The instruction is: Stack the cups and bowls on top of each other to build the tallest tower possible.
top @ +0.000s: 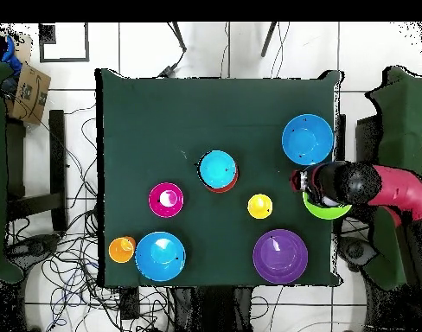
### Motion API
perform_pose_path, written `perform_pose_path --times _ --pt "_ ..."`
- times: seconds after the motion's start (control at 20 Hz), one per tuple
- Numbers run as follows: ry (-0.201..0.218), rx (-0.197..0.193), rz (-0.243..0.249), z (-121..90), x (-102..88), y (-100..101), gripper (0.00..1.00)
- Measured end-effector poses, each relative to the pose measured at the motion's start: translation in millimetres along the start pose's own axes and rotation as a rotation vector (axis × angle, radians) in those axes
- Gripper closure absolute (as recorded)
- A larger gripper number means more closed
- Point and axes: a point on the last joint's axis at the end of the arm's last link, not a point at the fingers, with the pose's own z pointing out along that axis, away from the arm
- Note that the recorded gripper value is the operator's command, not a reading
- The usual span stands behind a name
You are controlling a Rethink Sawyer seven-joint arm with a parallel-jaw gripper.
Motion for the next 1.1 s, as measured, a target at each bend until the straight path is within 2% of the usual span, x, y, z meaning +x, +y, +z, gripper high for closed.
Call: perform_pose_path --times 0.45,0.5,0.65,1.1 --pt "-0.088 0.016 -0.028 6.9 -4.0 6.5 0.00" --pt "-0.106 0.027 -0.039 8.8 -4.3 6.3 0.00" --pt "-0.125 0.045 -0.055 11.7 -4.2 5.3 0.00" --pt "-0.133 0.088 -0.102 19.7 -1.9 8.5 0.00"
